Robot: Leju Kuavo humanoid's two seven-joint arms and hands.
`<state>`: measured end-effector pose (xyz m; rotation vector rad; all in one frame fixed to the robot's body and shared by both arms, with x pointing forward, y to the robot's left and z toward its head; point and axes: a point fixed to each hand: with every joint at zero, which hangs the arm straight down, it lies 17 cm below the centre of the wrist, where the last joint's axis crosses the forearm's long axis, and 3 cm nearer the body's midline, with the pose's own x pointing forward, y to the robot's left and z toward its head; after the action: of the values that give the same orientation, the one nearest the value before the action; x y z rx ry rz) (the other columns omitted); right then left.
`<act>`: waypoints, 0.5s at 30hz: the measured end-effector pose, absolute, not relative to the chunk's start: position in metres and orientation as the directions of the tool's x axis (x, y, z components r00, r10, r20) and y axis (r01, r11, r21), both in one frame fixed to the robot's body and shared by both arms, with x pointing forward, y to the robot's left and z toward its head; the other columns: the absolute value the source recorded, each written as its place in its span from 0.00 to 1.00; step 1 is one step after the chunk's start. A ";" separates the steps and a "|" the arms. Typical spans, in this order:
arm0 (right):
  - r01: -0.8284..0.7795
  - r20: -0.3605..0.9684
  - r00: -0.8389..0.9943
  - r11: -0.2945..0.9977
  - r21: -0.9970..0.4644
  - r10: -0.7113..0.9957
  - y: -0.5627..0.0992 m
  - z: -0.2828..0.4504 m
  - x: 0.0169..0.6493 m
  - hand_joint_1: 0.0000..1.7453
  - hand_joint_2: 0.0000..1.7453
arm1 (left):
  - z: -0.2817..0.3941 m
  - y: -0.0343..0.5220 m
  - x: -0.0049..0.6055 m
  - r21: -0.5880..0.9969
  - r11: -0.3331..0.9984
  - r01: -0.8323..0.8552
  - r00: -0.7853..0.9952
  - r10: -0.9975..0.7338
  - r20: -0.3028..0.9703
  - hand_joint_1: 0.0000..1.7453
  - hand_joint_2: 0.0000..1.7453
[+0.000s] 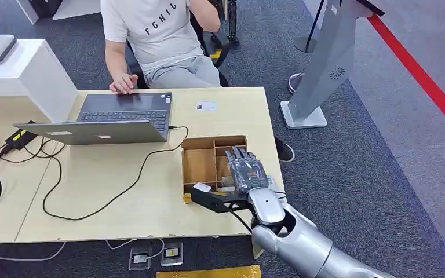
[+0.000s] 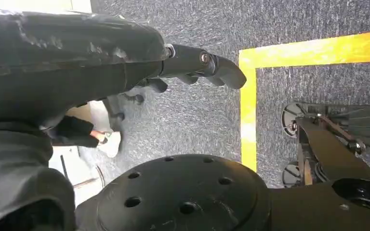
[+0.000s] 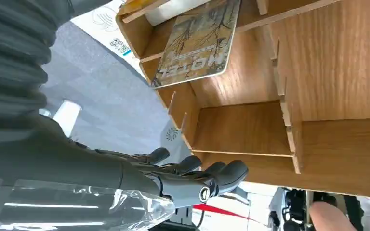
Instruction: Pass the card to the sensor for recognition and then transmit it.
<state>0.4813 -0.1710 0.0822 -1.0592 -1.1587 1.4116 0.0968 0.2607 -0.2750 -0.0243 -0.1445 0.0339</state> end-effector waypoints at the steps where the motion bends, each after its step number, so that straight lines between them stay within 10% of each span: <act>1: -0.158 -0.039 -0.131 -0.059 -0.986 0.991 -0.172 0.082 0.482 0.00 1.00 | -0.275 0.261 0.097 -0.026 0.999 -0.032 0.989 0.035 0.144 0.00 0.00; 15: -0.167 -0.041 -0.115 -0.060 -0.984 0.993 -0.180 0.079 0.484 0.00 1.00 | -0.275 0.261 0.097 -0.024 0.999 -0.030 0.989 0.033 0.143 0.00 0.00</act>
<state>0.4841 -0.1798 0.0794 -1.0628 -1.1363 1.4038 0.0967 0.2612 -0.2751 -0.0216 -0.1443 0.0316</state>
